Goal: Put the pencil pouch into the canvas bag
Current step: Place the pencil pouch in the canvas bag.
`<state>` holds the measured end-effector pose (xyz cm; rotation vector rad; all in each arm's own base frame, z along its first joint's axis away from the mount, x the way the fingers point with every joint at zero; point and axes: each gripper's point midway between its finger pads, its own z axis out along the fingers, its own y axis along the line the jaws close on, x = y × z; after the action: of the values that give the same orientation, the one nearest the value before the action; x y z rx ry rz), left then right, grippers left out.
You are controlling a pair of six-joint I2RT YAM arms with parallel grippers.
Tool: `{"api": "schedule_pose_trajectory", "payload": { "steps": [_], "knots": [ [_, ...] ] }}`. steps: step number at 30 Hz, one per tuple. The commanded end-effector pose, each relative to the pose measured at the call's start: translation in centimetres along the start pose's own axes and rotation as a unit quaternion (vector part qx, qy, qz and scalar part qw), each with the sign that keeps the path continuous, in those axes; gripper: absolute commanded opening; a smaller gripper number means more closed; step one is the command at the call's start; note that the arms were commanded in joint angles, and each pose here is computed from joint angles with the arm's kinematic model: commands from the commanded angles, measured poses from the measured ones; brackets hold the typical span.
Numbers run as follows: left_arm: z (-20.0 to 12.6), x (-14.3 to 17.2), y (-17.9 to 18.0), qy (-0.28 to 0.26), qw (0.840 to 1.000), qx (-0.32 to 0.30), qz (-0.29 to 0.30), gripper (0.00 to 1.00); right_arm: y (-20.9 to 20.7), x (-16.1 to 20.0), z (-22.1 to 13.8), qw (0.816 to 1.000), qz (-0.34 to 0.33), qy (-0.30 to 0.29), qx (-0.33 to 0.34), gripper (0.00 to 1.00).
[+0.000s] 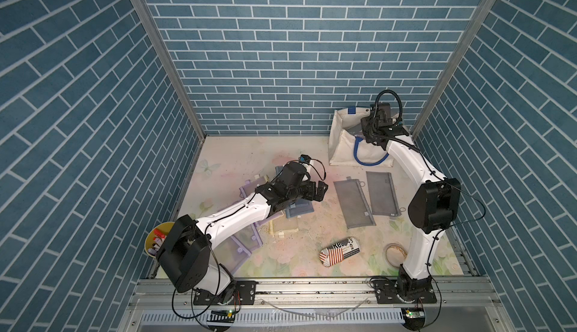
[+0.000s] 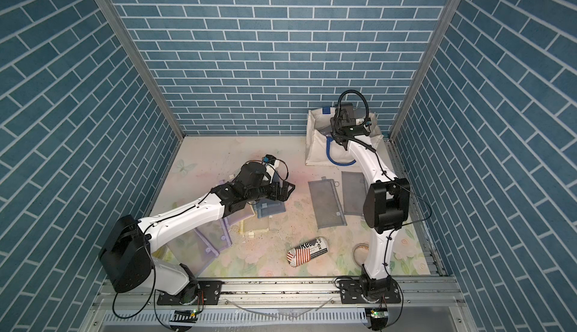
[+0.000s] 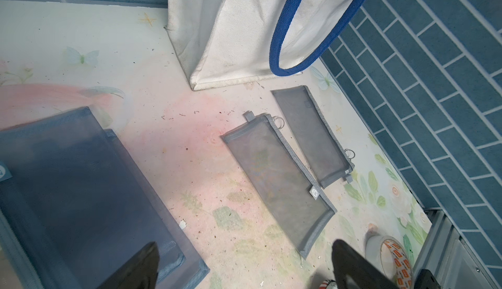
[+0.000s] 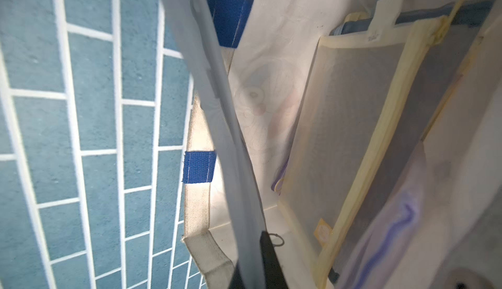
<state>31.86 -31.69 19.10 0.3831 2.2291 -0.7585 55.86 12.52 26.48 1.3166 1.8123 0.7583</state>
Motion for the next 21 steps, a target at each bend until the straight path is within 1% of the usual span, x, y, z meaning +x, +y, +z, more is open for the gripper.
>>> {"api": "schedule_pose_trajectory", "payload": {
  "steps": [1, 10, 14, 18, 21],
  "knots": [
    [0.2, 0.3, 0.6, 0.001, 1.000, -0.007, 0.003, 0.99, 2.8, -0.2, -2.4, 0.999, 0.020, 0.002, -0.036, 0.04],
    [0.0, 0.5, 0.8, -0.001, 1.000, -0.011, 0.004, 0.99, 4.8, -0.7, -3.3, 0.997, 0.057, -0.033, -0.045, 0.02],
    [-0.2, 0.3, 0.7, -0.006, 1.000, -0.009, 0.006, 0.99, 4.3, -0.5, -3.0, 0.994, 0.094, -0.047, -0.039, 0.02],
    [-0.3, 0.6, 0.8, -0.006, 1.000, -0.008, 0.008, 0.99, 3.6, -0.8, -2.7, 0.993, 0.094, -0.061, -0.031, 0.03],
    [-0.5, 0.7, 0.7, -0.005, 1.000, -0.005, 0.010, 0.99, 2.7, -1.5, -2.9, 0.991, 0.100, -0.083, -0.023, 0.03]
  ]
}}
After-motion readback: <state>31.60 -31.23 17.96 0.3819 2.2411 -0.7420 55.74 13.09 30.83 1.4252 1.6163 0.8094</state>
